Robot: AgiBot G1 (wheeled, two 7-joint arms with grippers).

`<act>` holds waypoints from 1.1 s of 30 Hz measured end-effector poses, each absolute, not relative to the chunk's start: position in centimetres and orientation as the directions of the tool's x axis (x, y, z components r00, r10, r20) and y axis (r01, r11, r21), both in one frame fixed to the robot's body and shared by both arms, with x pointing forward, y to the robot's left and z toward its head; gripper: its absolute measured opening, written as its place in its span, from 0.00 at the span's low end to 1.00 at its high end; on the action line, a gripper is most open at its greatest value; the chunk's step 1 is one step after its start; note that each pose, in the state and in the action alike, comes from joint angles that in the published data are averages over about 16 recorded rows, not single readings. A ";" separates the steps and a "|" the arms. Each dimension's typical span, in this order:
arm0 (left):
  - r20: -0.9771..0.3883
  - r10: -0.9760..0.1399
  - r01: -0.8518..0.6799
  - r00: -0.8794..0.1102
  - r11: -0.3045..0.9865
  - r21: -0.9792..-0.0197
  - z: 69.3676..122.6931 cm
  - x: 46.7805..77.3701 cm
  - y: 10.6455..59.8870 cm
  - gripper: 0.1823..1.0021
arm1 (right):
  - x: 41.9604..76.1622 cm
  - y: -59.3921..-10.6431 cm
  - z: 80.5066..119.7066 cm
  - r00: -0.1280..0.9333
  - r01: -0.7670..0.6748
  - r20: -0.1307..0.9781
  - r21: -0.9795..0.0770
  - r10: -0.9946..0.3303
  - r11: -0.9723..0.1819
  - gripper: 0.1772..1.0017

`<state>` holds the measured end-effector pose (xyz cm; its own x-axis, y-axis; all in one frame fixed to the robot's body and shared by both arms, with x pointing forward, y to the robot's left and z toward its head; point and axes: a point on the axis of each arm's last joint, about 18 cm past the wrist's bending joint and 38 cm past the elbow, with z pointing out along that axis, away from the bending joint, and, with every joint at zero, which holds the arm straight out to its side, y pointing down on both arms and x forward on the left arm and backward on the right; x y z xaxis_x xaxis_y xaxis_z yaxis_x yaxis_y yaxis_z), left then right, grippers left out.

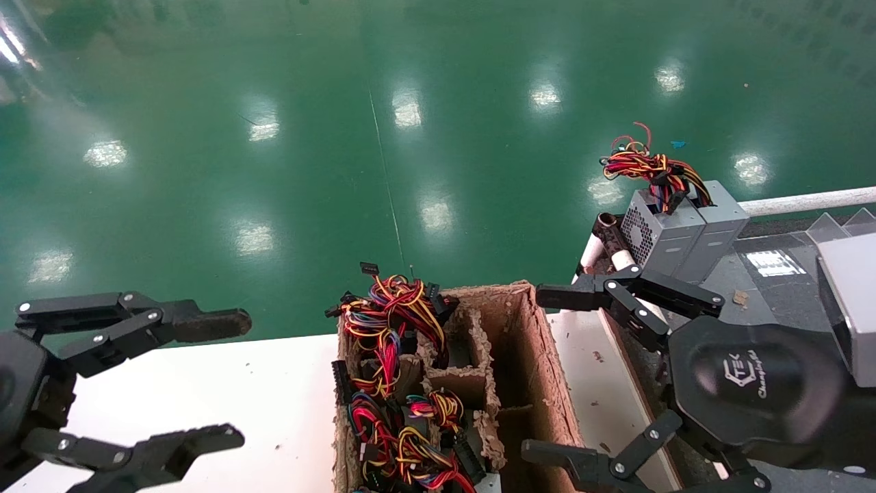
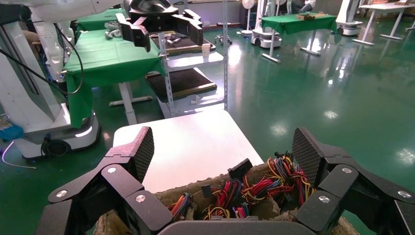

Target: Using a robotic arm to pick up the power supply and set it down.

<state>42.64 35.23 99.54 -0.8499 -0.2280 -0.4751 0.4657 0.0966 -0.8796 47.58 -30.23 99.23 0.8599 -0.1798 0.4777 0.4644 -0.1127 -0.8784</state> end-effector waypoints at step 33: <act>-0.475 -0.228 0.466 -0.850 0.097 -0.880 99.5 42.6 35.2 0.02 | 47.6 -30.2 99.2 0.860 0.464 0.478 -0.878 -0.180 -0.113 1.00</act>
<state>42.64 35.23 99.53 -0.8499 -0.2280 -0.4751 0.4657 0.0967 -0.8796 47.57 -30.23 99.23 0.8600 -0.1797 0.4777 0.4644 -0.1126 -0.8784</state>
